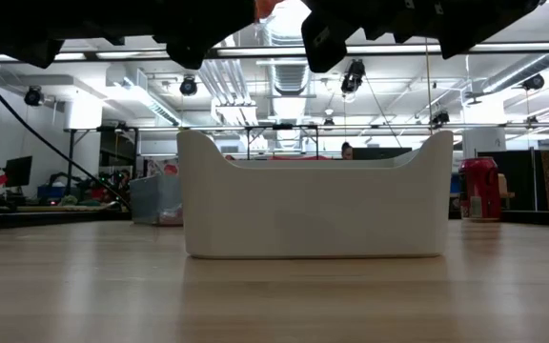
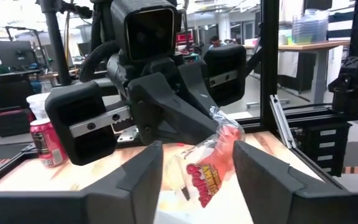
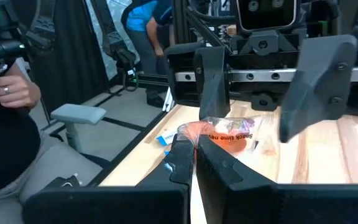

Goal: Sort candy
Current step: Put the orange gummy into the black bin

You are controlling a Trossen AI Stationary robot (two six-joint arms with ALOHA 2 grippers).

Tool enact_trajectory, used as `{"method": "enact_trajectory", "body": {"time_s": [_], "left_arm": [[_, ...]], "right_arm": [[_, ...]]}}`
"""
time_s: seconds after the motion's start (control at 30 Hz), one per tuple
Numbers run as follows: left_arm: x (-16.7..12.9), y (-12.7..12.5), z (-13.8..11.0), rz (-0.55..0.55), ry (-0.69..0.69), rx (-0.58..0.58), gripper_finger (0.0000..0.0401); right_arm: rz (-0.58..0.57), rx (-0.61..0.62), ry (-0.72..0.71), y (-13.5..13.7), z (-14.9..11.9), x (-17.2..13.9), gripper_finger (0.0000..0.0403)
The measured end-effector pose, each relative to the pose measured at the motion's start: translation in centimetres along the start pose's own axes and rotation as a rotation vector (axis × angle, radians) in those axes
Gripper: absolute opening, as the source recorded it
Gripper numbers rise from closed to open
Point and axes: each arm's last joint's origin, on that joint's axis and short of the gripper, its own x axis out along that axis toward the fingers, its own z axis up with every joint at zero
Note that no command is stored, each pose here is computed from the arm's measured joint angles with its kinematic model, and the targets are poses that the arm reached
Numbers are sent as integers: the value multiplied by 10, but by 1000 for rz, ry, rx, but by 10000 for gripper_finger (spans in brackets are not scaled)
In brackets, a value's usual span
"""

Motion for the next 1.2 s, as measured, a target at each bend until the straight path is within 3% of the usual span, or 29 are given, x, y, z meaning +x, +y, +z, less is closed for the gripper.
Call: {"method": "enact_trajectory", "body": {"time_s": [0.43,0.7,0.83,1.1,1.2], "left_arm": [[0,0,0,-7,3,25,11],[-4,3,8,1,23,73,2],[-10,7,17,17,75,93,0],[-36,25,39,142,247,175,0],[-49,35,46,234,317,219,0]], "right_arm": [[-4,-2,-1,0,0,0,9],[-35,44,-6,-2,1,-1,12],[-73,51,-4,-3,1,-1,37],[-346,162,12,-8,2,-7,127],[-431,217,34,-10,1,-11,149]]}}
